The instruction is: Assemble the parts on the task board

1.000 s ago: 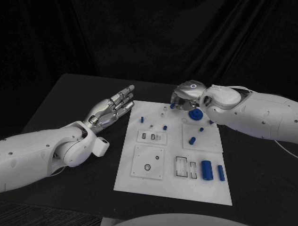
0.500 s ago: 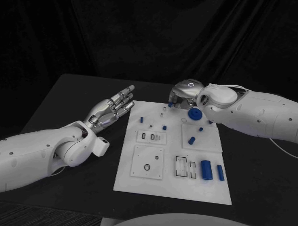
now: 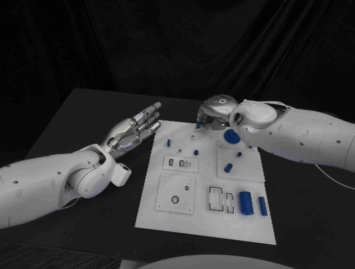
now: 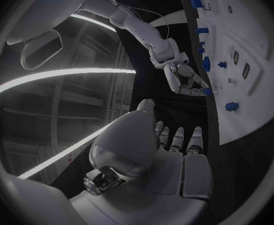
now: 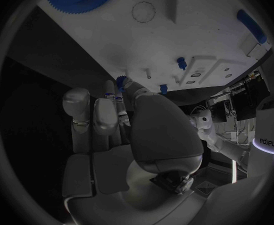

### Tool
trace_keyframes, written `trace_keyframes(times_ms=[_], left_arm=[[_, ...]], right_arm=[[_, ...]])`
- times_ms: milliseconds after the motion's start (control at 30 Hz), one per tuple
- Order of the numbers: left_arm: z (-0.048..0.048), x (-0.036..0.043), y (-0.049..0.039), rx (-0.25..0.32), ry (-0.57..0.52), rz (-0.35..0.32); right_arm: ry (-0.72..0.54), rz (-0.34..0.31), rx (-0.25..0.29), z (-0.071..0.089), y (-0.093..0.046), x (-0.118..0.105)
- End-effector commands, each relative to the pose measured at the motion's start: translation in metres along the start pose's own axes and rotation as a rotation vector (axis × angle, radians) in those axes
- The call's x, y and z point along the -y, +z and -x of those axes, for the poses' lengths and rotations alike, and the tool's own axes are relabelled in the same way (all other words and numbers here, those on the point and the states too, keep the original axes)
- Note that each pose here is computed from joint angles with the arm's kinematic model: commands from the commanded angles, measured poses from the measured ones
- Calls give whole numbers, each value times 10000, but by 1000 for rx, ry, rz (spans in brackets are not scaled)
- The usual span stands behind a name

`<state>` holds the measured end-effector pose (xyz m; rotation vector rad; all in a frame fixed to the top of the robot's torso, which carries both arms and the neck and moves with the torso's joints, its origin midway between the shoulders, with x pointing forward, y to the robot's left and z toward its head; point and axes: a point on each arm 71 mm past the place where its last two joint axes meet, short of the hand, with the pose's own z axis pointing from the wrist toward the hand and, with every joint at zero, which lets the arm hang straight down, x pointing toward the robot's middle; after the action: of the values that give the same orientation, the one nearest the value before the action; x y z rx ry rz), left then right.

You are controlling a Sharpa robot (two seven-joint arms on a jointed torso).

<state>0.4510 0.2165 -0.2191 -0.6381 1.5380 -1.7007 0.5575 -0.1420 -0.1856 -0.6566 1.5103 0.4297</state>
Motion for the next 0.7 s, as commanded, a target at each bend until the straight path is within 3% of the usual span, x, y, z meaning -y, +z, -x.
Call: trace_keyframes(times_ms=[33, 700], left_arm=[[-17, 20, 18, -15, -8, -13], [-39, 6, 51, -29, -15, -9]], right_arm=[[-3, -19, -11, -1, 14, 16], [-1, -29, -63, -81, 56, -7]])
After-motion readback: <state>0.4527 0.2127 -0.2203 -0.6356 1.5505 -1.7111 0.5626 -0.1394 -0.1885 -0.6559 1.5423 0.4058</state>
